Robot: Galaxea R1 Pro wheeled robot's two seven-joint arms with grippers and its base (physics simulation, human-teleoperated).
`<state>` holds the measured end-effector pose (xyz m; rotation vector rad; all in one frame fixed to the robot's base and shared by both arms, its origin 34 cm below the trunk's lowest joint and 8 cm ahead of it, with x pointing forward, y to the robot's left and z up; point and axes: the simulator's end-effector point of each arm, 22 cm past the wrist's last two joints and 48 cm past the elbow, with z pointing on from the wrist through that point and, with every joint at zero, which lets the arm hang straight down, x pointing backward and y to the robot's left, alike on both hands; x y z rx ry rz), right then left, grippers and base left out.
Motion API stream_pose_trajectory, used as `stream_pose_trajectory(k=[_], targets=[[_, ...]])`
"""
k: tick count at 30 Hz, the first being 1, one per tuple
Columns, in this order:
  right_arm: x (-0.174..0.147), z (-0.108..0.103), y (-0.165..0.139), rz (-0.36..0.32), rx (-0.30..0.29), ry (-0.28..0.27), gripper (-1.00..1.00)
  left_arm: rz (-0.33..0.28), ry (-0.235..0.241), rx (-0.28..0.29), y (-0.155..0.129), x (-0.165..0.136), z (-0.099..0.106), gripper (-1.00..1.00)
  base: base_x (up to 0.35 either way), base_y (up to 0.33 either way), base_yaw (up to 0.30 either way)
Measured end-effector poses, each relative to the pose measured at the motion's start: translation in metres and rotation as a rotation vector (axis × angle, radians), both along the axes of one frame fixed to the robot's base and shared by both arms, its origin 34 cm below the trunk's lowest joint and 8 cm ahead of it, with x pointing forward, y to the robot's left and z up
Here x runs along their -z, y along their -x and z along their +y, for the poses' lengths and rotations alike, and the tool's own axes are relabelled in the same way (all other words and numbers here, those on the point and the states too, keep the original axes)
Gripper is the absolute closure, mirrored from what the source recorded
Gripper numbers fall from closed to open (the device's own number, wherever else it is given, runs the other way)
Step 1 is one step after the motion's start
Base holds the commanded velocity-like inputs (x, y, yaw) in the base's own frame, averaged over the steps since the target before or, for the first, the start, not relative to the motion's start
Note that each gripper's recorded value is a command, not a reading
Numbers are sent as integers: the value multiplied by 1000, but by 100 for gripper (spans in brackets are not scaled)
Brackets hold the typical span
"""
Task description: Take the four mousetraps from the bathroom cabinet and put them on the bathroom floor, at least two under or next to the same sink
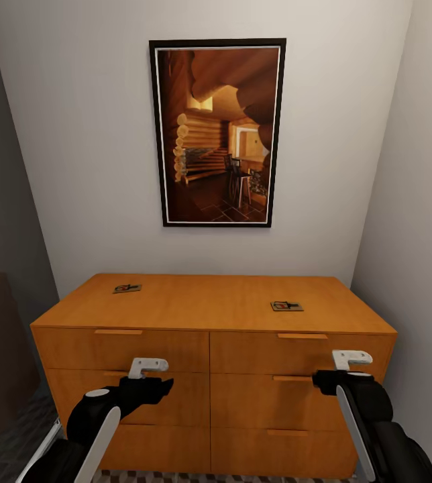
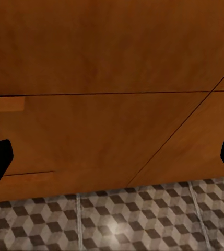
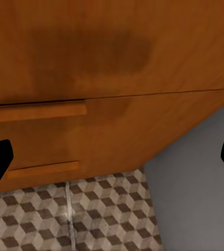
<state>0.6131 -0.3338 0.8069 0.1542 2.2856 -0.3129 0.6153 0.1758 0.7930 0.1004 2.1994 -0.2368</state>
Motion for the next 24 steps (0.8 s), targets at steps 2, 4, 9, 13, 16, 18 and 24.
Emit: stream_pose_trajectory(k=[2, 4, 9, 13, 16, 18, 24], targets=[[-4, 0, -3, -7, 0, 0, -100, 7, -1, 2, 1, 1, 0, -100, 0, 0, 0], [-9, 0, -6, -17, 0, 1, -100, 18, -3, 4, 2, 2, -1, -100, 0, 0, 0], [-18, 0, -13, -36, 0, 1, -100, 36, 5, 13, 3, 2, -8, -100, 0, 0, 0], [-26, 0, -18, -52, 0, 1, -100, 40, 24, 24, 1, -4, -20, -100, 0, 0, 0], [-29, 0, -20, -58, 0, 1, -100, 44, 35, 32, 1, -7, -28, -100, 0, 0, 0], [-31, 0, -21, -60, 0, 0, -100, 46, 40, 35, 1, -8, -31, -100, 0, 0, 0], [-32, 0, -21, -62, 0, 0, -100, 48, 47, 39, 0, -10, -36, -100, 0, 0, 0]])
